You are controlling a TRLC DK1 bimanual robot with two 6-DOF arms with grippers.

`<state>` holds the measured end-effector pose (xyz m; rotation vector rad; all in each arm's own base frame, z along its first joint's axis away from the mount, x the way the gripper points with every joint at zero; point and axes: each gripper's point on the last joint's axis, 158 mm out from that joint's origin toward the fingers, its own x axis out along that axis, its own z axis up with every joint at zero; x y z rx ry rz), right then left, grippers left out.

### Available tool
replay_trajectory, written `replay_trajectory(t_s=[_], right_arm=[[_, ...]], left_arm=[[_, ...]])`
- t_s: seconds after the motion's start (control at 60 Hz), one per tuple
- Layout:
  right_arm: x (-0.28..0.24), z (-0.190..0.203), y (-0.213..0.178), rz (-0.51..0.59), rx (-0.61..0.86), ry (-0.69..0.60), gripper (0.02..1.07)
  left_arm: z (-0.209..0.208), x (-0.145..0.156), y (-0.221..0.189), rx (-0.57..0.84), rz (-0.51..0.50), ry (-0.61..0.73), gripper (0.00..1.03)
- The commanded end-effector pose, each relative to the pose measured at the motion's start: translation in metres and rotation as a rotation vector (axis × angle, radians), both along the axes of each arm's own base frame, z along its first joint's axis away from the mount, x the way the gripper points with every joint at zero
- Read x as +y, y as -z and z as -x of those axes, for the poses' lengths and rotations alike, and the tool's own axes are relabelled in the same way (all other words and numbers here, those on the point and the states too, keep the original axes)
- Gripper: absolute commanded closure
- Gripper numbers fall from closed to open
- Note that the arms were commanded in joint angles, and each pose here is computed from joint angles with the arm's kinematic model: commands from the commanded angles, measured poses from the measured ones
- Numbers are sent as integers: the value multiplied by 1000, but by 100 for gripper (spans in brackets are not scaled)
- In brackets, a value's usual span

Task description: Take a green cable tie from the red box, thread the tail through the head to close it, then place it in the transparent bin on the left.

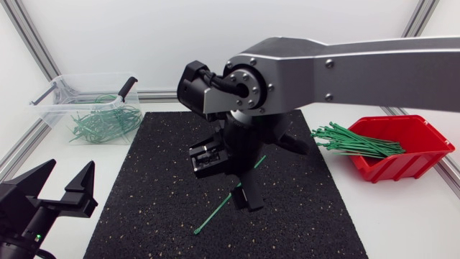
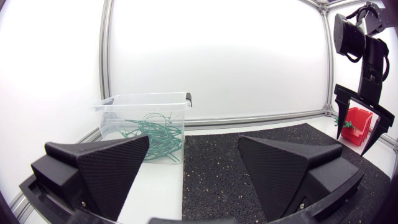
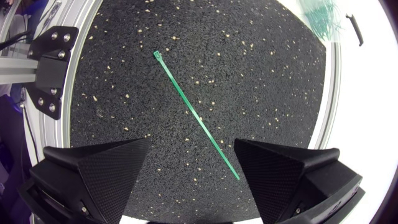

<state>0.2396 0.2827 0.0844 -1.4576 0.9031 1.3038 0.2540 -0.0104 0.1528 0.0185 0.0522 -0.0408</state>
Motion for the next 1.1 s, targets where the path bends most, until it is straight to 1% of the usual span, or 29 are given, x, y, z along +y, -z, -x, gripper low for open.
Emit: replay_trajectory(t_s=[0.0,0.167,0.283,0.317,0.35,0.433,0.533,0.583,0.683,0.75,0.817,0.9,0.95,1.083], right_arm=[[2,16,13,57,19,-92,7],[17,22,24,65,16,-166,7],[25,29,36,75,30,-212,16],[29,30,40,72,31,-223,17],[33,33,43,66,40,-240,19],[39,39,52,68,56,-258,25],[44,43,62,75,72,-274,26],[47,48,67,69,89,-287,30],[51,50,74,68,101,-300,30],[55,52,78,56,108,-312,37],[58,55,82,51,120,-323,39],[60,57,87,52,124,-330,40],[61,59,93,59,131,-338,45],[63,63,103,68,137,-350,45]], left_arm=[[0,0,27,73,25,-4,3],[0,1,27,72,25,-6,3],[0,1,27,73,25,-7,3],[0,1,27,73,25,-7,3],[0,1,27,73,25,-7,3],[0,1,27,75,25,-7,3],[0,1,27,75,25,-6,3],[0,1,27,75,25,-6,3],[0,1,28,76,25,-6,3],[0,1,27,75,25,-6,3],[0,1,27,75,25,-6,3],[0,1,27,75,25,-6,3],[0,1,28,76,25,-6,3],[0,1,27,75,25,-6,3]])
